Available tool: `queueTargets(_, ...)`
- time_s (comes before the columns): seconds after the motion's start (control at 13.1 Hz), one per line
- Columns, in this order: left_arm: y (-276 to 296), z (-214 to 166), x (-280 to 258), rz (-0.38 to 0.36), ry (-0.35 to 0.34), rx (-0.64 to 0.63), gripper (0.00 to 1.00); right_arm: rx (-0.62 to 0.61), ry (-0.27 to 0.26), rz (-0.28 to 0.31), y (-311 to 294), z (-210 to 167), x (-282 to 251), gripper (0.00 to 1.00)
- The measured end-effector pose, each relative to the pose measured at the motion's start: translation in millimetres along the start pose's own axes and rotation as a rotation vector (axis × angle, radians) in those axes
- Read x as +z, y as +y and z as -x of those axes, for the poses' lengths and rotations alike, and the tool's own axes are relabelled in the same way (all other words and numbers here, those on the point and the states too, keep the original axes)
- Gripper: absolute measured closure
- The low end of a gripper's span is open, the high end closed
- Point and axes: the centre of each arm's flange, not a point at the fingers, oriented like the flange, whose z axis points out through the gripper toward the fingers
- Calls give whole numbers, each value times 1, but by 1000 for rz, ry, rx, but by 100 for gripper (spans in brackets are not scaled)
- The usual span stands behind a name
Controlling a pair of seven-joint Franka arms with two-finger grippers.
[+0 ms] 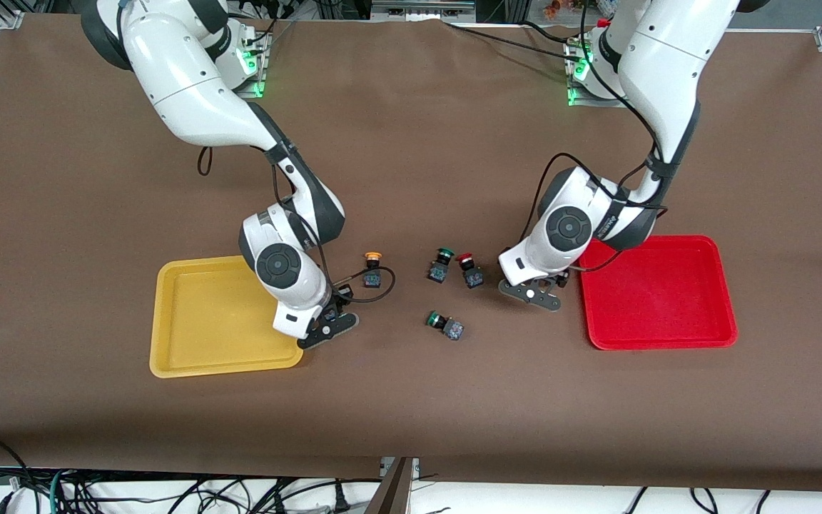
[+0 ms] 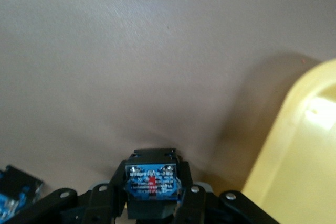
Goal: Place red and yellow buttons in trays
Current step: 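Lift the orange button with the right gripper while the left gripper grasps the red button, then place the orange button in the yellow tray while the left gripper carries the red button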
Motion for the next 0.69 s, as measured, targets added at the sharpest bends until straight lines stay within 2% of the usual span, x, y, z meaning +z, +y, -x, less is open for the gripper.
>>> queueTargets(0.15,5,0,0,-1,1,8,0,9,-35,7,9,-5,-30,59)
queueTargets(0.31,6,1,2,-1,-3,10,0,-7,-47,17,31,-7,-60,59)
queueTargets(0.38,7,2,4,-1,-5,11,7,-31,-48,19,50,-6,-67,59)
queueTargets(0.69,13,3,8,0,-4,21,50,-69,-51,41,140,6,-50,59)
